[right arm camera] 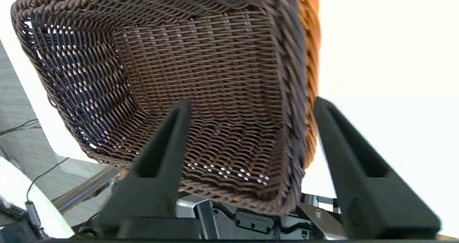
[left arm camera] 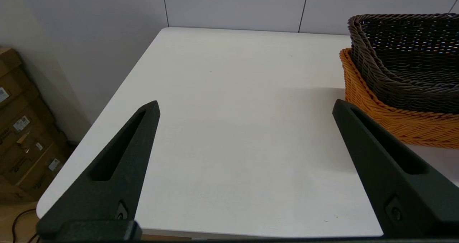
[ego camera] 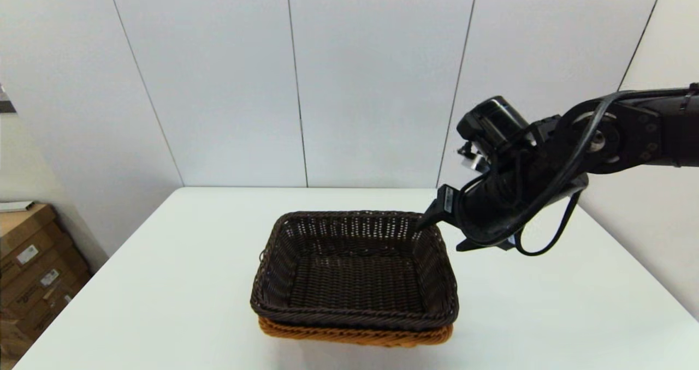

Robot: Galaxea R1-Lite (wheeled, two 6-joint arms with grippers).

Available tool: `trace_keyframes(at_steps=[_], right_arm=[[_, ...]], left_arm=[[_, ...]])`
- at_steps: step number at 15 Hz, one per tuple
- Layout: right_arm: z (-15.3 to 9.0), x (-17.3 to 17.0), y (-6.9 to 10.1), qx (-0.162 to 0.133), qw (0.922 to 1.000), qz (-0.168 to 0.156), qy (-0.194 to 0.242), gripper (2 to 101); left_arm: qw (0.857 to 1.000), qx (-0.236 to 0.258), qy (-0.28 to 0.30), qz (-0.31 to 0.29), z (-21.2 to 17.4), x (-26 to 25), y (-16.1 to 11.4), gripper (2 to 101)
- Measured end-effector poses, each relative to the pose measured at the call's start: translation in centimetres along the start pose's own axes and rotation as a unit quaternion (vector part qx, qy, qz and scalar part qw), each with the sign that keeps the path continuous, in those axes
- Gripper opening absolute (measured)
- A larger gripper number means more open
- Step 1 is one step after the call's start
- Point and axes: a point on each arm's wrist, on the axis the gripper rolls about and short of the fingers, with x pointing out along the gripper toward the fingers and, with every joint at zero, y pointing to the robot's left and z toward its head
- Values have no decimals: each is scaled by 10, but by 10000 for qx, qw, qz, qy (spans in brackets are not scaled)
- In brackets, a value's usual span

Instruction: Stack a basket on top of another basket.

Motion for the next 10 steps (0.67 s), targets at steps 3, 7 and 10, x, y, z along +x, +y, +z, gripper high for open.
trace_keyframes(at_steps=[3, 7, 10], right_arm=[[2, -9, -5, 71, 9997, -99, -209, 798], [0, -49, -11, 23, 9988, 174, -448, 870], [-12, -87, -22, -24, 9985, 253, -488, 906]], left_arm=[[10000, -1, 0, 2, 0, 0, 0, 978], [10000, -1, 0, 2, 0, 0, 0, 978], [10000, 0, -2, 0, 0, 0, 0, 978]])
